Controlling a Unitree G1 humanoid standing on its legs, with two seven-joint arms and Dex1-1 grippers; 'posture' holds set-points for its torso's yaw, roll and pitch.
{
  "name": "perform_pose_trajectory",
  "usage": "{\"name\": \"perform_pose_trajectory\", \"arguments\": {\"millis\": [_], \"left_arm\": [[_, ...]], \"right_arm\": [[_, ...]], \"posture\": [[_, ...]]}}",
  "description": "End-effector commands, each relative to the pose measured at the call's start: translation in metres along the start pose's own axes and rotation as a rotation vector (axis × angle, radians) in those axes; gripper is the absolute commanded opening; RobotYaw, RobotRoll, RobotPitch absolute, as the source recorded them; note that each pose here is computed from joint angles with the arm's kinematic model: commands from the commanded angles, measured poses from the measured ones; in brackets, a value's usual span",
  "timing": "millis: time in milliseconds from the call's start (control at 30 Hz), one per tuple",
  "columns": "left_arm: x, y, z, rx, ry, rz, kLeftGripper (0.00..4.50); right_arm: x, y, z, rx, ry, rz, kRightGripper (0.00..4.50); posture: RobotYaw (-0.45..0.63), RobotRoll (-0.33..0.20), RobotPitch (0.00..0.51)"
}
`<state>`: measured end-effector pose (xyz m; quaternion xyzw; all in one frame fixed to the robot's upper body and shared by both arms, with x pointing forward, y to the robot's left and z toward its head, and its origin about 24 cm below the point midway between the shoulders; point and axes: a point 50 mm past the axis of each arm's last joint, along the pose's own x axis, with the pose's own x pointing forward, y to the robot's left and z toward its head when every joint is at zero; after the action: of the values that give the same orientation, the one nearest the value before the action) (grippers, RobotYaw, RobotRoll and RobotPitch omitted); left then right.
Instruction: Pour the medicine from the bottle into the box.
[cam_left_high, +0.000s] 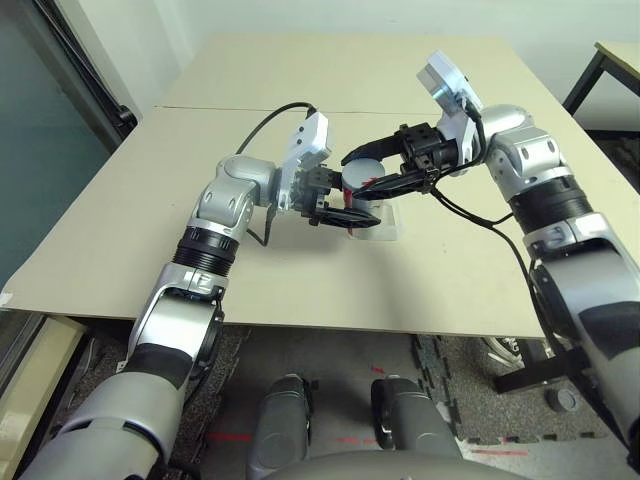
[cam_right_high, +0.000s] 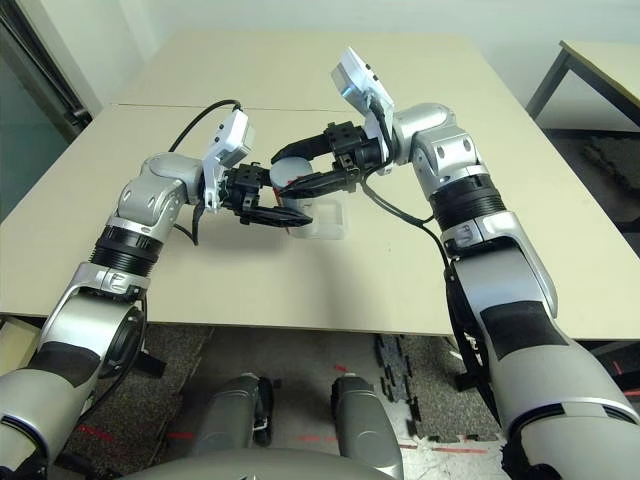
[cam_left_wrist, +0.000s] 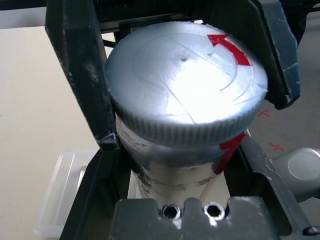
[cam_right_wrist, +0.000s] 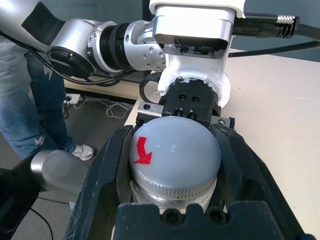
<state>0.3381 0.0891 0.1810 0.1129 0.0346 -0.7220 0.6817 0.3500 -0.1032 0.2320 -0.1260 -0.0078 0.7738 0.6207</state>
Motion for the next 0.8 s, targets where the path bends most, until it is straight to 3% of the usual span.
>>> {"name": "perform_pose_trajectory", "arguments": {"millis": [33, 100, 800], "left_arm": [[0.017, -0.004, 0.015, 0.060, -0.030, -0.079, 2.82], [0.015, -0.004, 0.012, 0.057, -0.021, -0.076, 2.82], [0.005, -0.003, 0.012, 0.041, -0.037, -0.024, 2.82]], "right_arm": [[0.004, 0.001, 0.007, -0.040, 0.016, 0.020, 3.96], [0.000, 0.003, 0.006, -0.038, 0.015, 0.008, 4.50], [-0.046, 0.006, 0.002, -0.007, 0.002, -0.276, 4.50]], "posture": [[0.02, 0.000, 0.077], [0.02, 0.000, 0.077], [-0.01, 0.000, 0.070]]}}
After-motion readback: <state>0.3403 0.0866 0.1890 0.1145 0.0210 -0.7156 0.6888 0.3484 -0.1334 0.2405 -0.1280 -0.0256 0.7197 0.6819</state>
